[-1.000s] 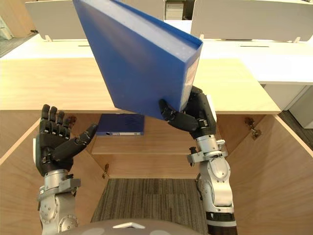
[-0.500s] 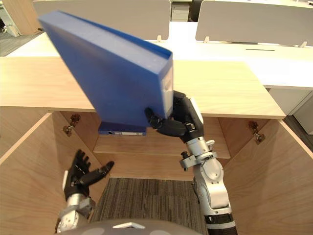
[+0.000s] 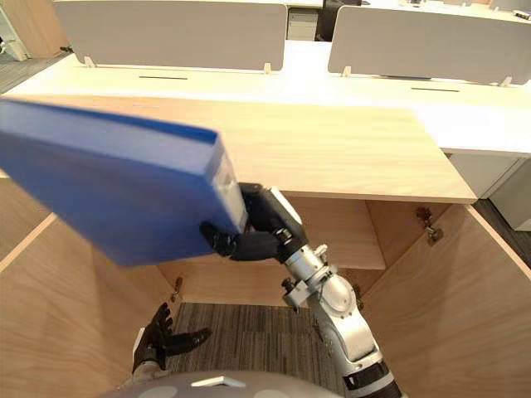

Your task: Walk over to the cabinet, pick up the folder, carry it to the office cabinet, place the folder inside the office cabinet, then close the office cabinet door

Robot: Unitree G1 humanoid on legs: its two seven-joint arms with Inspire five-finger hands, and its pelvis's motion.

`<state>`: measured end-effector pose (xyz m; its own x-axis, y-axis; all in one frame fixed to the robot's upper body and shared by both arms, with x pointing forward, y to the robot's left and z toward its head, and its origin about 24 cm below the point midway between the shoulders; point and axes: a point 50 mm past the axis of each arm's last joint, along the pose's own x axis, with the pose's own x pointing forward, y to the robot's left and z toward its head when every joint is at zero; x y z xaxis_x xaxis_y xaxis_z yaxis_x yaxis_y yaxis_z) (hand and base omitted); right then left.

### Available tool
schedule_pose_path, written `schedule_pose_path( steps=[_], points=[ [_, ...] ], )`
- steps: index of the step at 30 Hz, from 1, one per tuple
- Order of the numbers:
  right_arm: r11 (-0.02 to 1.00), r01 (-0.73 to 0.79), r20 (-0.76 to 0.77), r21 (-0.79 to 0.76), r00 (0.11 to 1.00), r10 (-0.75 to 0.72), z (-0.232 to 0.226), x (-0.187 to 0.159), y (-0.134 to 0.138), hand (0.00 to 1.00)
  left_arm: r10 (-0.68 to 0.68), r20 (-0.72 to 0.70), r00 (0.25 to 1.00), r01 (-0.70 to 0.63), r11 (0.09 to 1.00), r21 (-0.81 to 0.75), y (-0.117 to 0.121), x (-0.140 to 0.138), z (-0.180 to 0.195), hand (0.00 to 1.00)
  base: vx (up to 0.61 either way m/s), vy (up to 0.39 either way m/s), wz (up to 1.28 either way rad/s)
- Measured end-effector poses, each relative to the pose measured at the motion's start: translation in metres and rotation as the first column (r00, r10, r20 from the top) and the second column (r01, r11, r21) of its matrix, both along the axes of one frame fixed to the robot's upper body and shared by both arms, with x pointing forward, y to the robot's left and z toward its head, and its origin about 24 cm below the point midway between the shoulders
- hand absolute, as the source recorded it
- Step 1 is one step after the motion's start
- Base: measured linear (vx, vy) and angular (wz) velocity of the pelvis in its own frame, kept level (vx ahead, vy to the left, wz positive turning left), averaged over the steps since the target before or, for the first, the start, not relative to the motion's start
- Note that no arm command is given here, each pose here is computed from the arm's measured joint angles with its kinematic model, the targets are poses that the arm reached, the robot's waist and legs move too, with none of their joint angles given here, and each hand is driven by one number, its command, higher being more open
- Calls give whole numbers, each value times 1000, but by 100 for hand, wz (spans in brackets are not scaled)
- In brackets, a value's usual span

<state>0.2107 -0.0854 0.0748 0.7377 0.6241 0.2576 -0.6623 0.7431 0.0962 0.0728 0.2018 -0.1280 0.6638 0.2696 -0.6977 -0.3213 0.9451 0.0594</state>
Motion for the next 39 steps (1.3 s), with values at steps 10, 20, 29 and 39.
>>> schedule_pose_path(
  steps=[10,20,29,39],
  points=[
    [928,-165,-233,-334,968,89,-72,-16,-3,0,-30,-174,984,40,998,53,20,-17,-19,100,-1,-1,3],
    [835,-96,-70,-542,995,69,-55,30,-11,0,-62,-32,998,64,996,68,18,35,-7,100,-17,-5,1],
    [850,238,91,-471,971,-221,-17,71,-50,0,-35,206,978,21,997,72,18,102,26,100,-148,-15,10],
    [864,503,87,4,861,-502,39,82,-65,0,21,425,905,-40,999,36,5,140,65,100,-104,-62,-5]
  ],
)
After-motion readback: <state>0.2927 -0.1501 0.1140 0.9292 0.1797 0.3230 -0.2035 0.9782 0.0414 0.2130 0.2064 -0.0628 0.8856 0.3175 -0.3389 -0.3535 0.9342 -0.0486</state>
